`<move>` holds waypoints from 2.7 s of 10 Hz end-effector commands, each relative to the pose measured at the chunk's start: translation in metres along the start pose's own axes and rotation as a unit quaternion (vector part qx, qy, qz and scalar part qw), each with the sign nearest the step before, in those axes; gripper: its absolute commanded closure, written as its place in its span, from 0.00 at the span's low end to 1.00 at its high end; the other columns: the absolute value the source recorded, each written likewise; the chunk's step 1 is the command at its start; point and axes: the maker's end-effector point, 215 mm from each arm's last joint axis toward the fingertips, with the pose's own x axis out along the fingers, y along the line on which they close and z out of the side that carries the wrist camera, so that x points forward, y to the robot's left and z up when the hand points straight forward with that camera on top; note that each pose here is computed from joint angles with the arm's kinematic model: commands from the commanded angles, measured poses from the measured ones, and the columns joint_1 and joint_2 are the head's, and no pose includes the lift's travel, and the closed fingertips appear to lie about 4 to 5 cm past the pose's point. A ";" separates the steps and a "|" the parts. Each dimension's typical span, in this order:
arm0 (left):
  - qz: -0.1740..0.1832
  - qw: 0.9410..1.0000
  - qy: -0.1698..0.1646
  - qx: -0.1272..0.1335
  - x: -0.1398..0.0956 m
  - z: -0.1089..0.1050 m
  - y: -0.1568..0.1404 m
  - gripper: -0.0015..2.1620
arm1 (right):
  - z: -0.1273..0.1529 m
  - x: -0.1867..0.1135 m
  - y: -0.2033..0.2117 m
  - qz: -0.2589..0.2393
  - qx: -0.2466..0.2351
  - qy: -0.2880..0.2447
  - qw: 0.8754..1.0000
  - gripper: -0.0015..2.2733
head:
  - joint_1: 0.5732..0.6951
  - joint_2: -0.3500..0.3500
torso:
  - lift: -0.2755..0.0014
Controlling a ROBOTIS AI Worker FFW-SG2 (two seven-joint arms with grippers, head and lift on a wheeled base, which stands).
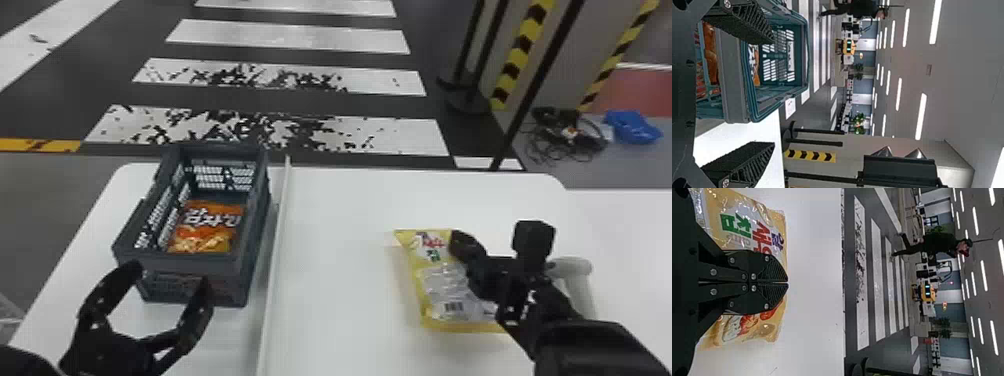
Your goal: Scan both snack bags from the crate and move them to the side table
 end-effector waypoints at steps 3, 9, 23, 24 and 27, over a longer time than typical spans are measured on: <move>-0.001 1.000 -0.002 0.000 0.001 0.001 0.000 0.04 | -0.005 -0.010 -0.002 -0.002 -0.003 -0.003 1.000 0.99 | 1.00 0.38 | 0.64; 0.000 1.000 0.000 -0.001 0.000 -0.002 0.000 0.04 | 0.022 -0.026 0.035 0.030 -0.015 -0.026 0.999 0.99 | 1.00 0.41 | 0.64; -0.002 1.000 0.005 -0.004 0.002 -0.008 -0.002 0.04 | -0.035 -0.062 0.023 0.058 -0.034 0.012 0.998 0.99 | 1.00 0.42 | 0.64; -0.002 1.000 0.005 -0.005 0.002 -0.008 -0.003 0.04 | -0.033 -0.064 0.023 0.062 -0.036 0.011 0.997 0.99 | 1.00 0.41 | 0.64; -0.001 1.000 0.006 -0.005 0.001 -0.010 -0.002 0.04 | -0.031 -0.068 0.018 0.062 -0.043 0.009 0.997 0.99 | 1.00 0.39 | 0.64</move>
